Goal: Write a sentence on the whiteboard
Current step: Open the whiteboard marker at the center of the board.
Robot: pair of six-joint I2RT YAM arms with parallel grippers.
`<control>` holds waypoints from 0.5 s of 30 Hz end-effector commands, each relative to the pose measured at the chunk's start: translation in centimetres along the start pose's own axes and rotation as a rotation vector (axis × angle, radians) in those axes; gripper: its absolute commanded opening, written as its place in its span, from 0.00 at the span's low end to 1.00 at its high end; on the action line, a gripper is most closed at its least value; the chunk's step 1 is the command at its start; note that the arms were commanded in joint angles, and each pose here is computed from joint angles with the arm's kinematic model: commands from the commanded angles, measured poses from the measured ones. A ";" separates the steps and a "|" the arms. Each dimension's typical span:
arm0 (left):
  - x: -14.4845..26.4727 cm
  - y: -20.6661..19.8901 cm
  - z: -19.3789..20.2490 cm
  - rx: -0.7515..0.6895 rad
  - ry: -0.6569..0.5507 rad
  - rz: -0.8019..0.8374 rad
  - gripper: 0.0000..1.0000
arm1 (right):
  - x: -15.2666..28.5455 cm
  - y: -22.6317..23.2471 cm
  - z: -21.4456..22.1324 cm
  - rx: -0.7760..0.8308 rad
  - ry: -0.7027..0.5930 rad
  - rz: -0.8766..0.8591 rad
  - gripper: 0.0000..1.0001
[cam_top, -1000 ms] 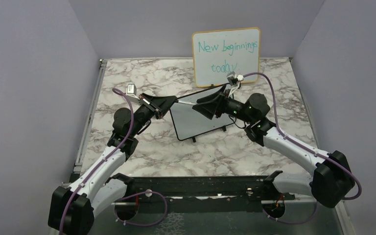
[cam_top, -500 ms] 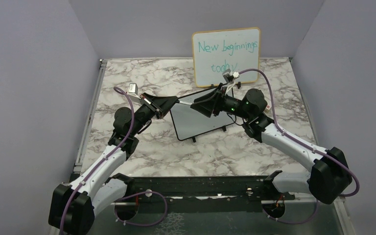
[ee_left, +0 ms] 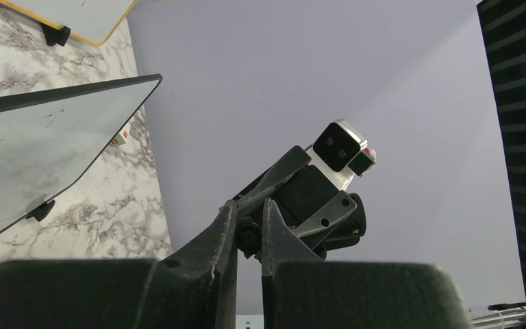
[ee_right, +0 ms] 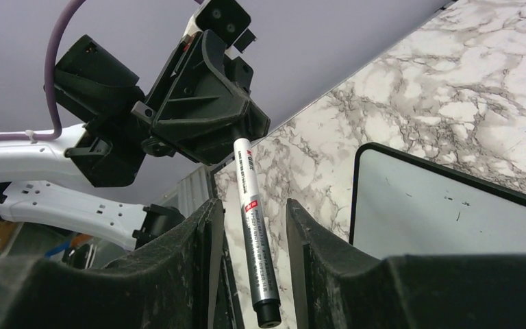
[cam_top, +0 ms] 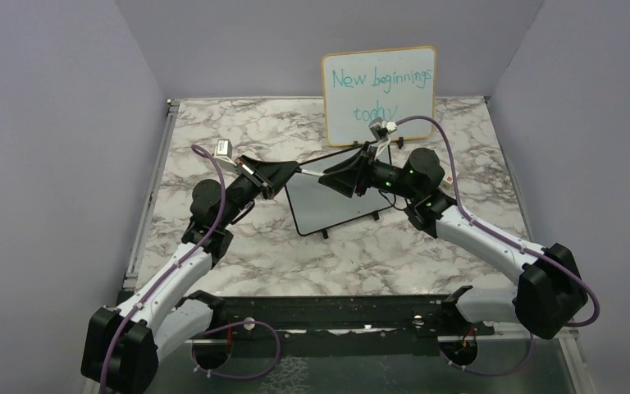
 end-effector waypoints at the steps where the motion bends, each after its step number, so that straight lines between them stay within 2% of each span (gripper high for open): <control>1: -0.3 -2.0 0.5 -0.016 0.037 0.075 0.00 | -0.3 0.4 -1.2 0.030 -0.027 -0.050 0.42; 8: -0.3 -1.8 0.7 -0.008 0.037 0.073 0.00 | -0.3 0.6 -1.3 0.027 -0.035 -0.065 0.34; 13: -0.4 -1.7 0.8 -0.004 0.036 0.069 0.00 | -0.3 0.7 -1.4 0.026 -0.047 -0.073 0.33; 15: -0.4 -1.7 0.8 0.002 0.033 0.069 0.00 | -0.3 0.7 -1.3 0.022 -0.053 -0.071 0.29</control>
Point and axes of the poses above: each gripper's point midway between its finger pads, its own x axis back along the fingers, its own y axis along the line the jaws close on, z = x × y, the point moved 9 cm from there along x, back along the fingers, and after that the axes turned 12 degrees about x, right-handed, at the moved point
